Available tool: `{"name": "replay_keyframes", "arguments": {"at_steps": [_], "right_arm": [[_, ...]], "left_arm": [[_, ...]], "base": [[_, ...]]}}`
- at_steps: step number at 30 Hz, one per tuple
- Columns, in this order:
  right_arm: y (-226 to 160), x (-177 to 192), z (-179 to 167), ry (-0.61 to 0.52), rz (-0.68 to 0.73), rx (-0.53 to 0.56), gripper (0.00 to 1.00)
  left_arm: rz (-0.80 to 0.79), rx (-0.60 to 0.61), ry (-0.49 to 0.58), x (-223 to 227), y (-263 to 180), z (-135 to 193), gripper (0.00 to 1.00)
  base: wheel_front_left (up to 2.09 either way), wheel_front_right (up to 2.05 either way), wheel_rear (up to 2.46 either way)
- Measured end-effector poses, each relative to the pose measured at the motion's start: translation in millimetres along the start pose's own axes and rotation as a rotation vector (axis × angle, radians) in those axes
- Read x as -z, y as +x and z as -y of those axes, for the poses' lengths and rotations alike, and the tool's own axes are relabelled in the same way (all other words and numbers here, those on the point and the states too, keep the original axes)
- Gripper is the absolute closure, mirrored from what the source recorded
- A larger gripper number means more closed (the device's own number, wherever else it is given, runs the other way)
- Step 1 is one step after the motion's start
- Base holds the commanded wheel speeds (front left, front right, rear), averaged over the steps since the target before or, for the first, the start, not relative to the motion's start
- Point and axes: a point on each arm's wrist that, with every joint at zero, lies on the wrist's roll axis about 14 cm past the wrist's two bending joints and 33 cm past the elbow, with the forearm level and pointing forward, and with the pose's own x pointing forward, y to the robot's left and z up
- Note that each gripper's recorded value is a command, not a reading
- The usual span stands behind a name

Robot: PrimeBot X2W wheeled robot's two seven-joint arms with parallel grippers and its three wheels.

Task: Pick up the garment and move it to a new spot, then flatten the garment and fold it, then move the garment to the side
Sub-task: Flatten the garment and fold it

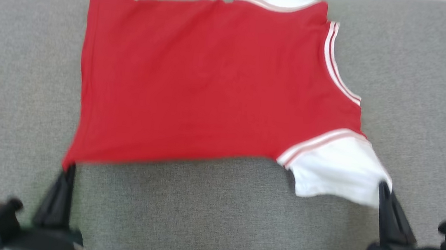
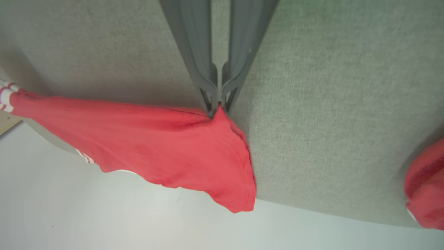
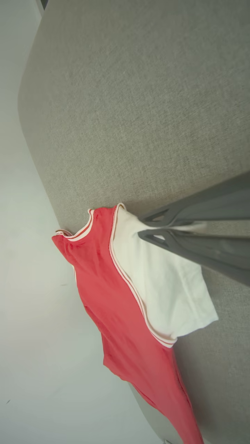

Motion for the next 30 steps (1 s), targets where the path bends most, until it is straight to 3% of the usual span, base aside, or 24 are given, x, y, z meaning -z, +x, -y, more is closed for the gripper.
{"name": "replay_keyframes", "arguments": {"at_steps": [19, 26, 30], "right_arm": [[-102, 75, 38, 0.094, -0.285, 0.132, 1.0], [-87, 73, 18, 0.126, -0.266, 0.068, 1.0], [-64, 46, 7, 0.105, -0.174, 0.024, 1.0]], "left_arm": [[-0.12, -0.081, -0.022, 50, -84, -4, 1.0], [-0.115, -0.065, 0.006, 49, -84, -2, 1.0], [-0.078, -0.021, 0.04, 36, -70, 6, 1.0]], "base": [[0.0, 0.0, 0.0], [0.0, 0.0, 0.0], [0.0, 0.0, 0.0]]}}
